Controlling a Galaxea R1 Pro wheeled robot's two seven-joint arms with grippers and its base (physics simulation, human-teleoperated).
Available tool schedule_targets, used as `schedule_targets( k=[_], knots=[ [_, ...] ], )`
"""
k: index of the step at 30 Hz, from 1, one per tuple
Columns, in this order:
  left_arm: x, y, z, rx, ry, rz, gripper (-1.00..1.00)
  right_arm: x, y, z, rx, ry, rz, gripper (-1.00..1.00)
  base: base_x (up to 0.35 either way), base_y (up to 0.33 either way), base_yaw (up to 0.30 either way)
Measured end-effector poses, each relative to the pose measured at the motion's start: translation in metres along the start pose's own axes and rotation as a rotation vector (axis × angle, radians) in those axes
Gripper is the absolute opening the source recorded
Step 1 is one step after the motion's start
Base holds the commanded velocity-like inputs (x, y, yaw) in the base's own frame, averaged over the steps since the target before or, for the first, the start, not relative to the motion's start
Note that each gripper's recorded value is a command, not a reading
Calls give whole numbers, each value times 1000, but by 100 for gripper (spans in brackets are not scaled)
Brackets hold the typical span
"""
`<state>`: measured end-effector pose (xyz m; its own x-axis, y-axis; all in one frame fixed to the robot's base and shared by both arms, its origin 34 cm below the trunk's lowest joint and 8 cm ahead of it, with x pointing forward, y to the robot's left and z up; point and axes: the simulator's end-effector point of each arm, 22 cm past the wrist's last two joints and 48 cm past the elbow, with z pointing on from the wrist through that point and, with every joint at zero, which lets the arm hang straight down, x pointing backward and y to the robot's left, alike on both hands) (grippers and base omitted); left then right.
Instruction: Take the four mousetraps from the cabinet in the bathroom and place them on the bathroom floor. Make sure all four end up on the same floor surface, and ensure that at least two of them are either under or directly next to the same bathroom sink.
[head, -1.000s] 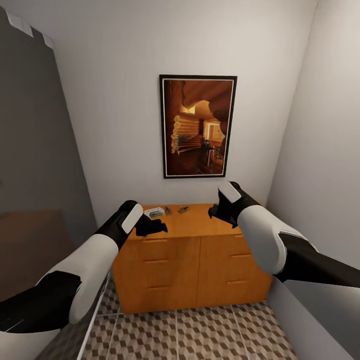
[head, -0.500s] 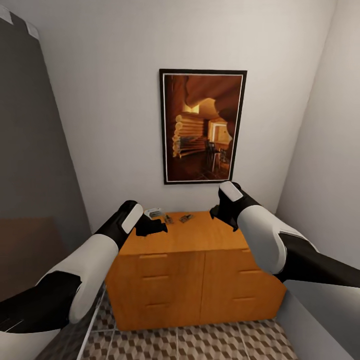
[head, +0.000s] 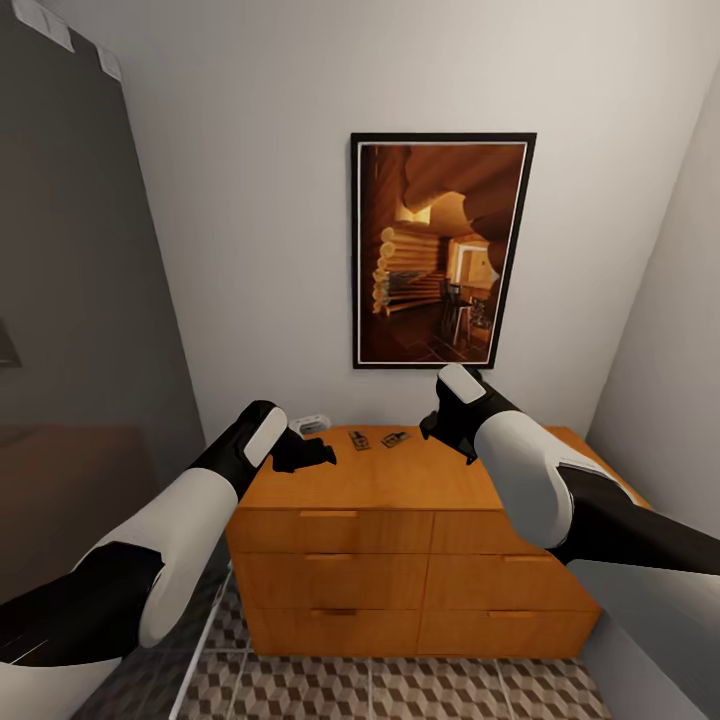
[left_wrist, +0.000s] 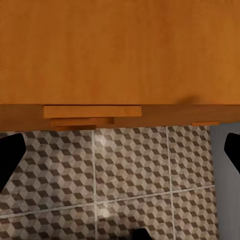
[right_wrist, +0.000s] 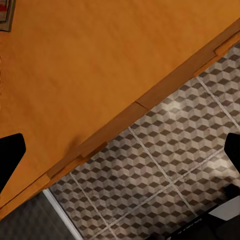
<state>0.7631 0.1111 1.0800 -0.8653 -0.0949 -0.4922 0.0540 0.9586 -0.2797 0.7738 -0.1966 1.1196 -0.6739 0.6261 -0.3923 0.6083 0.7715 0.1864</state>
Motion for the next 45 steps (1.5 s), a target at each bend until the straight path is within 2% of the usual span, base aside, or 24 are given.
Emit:
schedule_targets(
  k=[12,22,30,39,45],
  knots=[
    [0,-5,0,9,-1,2,100,-1,-2,4,8,-16,42,100,1,0,18],
    [1,-11,0,18,0,6,100,-2,-2,4,7,-24,64,100,23,0,179],
    [1,-14,0,23,0,8,100,-10,-3,3,9,-60,122,100,238,0,61],
    [2,-14,0,22,2,8,100,-11,-3,4,7,-64,134,100,311,0,7],
    [2,-13,1,22,3,8,100,-10,-2,5,4,-61,137,100,109,0,92]
  ],
)
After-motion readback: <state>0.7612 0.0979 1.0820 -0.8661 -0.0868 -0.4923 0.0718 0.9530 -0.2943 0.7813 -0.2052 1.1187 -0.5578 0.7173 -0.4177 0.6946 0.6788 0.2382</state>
